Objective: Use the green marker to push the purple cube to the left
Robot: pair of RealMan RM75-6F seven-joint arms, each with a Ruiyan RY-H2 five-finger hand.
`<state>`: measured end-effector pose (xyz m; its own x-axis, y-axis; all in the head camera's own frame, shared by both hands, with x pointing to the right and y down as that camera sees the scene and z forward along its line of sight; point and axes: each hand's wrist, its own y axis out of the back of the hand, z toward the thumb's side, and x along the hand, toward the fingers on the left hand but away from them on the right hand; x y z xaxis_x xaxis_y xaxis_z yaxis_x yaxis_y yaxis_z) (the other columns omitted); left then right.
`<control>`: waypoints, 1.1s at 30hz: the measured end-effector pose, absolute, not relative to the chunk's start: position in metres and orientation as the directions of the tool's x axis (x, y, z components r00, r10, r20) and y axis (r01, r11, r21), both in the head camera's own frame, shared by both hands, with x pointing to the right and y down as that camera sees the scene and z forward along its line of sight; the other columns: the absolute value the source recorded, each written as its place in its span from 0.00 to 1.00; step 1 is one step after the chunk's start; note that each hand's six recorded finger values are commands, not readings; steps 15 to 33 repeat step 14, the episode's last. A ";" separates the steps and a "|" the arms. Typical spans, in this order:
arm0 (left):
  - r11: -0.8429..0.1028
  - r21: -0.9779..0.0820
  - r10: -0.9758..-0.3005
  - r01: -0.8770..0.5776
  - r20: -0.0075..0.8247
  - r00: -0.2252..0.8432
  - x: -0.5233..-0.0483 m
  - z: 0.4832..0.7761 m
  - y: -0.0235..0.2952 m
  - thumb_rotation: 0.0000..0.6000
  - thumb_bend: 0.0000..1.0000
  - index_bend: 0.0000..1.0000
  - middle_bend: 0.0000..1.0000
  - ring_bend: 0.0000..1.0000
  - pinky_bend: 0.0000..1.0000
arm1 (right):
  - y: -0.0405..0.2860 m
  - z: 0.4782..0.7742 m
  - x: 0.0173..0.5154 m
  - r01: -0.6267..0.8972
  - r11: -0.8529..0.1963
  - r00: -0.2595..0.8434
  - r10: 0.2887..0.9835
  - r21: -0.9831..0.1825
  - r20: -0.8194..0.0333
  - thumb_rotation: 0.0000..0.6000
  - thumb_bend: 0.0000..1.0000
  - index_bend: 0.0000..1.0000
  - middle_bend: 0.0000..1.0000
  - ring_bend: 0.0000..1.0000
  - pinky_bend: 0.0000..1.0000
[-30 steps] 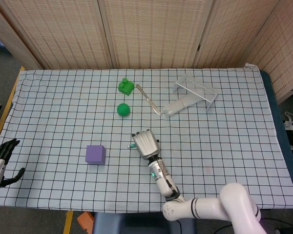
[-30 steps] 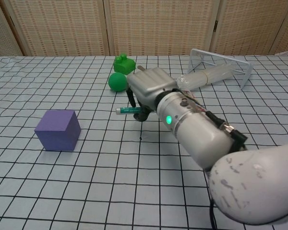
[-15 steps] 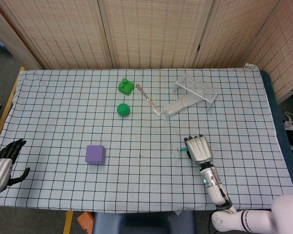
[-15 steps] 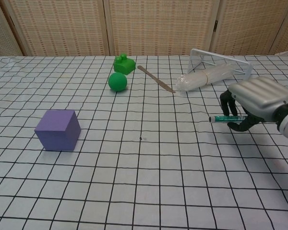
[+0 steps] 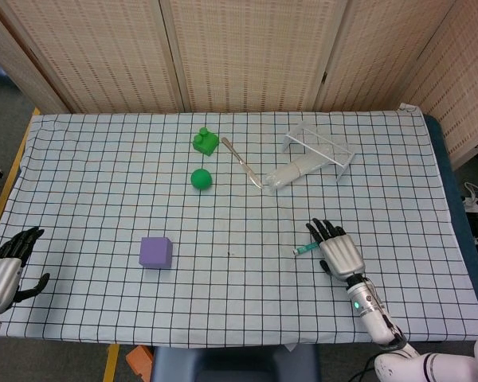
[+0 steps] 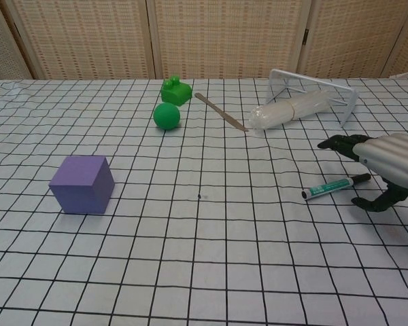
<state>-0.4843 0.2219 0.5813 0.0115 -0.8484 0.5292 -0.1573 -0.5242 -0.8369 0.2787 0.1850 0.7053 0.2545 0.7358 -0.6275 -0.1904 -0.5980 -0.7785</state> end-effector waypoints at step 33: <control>-0.503 -0.860 -0.862 -0.091 0.506 -0.017 -0.484 0.579 0.224 1.00 0.38 0.00 0.00 0.00 0.12 | 0.219 0.611 0.389 0.027 -0.392 0.175 0.908 -0.920 -0.381 1.00 0.16 0.00 0.00 0.00 0.00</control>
